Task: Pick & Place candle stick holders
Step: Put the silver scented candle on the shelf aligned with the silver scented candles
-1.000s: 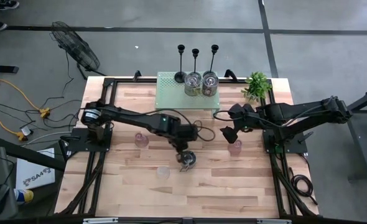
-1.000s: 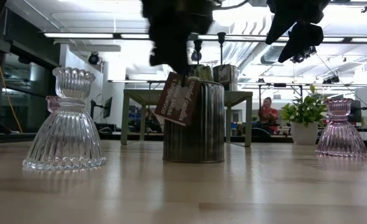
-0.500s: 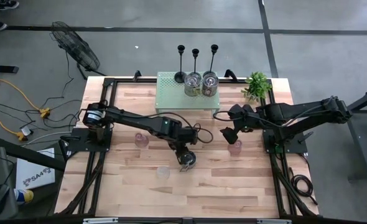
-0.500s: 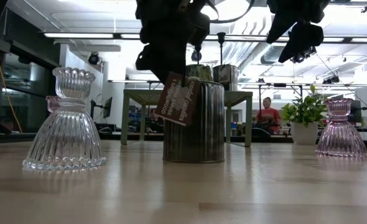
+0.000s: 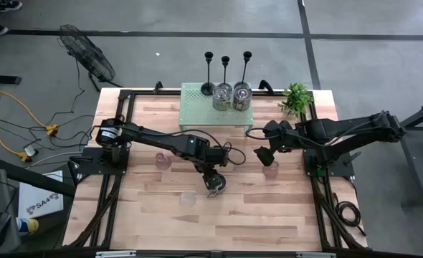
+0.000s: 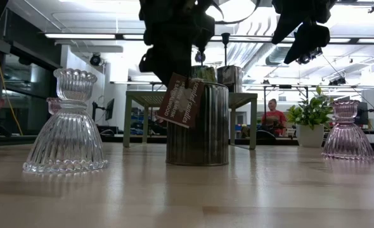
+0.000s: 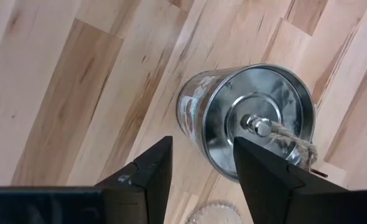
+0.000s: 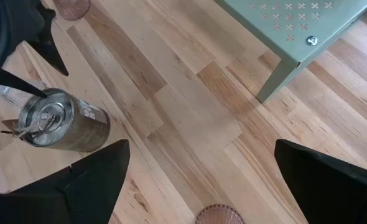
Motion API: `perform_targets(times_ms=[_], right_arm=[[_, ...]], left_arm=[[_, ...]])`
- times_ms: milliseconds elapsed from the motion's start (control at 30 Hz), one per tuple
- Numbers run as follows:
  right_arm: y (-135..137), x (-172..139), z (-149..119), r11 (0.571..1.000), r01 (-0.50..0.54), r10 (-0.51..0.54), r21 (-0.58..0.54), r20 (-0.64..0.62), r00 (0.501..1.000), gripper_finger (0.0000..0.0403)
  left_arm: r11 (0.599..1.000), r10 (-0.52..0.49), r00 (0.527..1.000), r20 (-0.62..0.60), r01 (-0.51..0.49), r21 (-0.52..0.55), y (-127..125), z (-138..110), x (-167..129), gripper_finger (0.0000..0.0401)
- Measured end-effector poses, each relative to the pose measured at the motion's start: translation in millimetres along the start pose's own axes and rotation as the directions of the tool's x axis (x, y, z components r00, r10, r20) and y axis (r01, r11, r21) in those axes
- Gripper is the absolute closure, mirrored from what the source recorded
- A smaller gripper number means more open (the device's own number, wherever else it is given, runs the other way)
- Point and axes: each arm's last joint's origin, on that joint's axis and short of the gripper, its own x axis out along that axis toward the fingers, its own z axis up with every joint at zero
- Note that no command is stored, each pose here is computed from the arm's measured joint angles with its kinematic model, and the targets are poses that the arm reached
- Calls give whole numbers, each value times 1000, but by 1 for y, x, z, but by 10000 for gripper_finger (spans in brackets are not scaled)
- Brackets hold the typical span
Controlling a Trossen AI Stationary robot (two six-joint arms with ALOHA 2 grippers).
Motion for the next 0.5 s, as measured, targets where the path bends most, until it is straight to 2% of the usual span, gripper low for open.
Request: perform_targets(times_ms=[200,500], right_arm=[[0,0,0,1000,-1,1,0,0,1000,11],[0,0,0,1000,0,0,-1,-1,1000,11]], left_arm=[[1000,20,999,-29,-20,0,1,0,15,235],[999,39,998,-58,-39,-3,3,-1,19,235]])
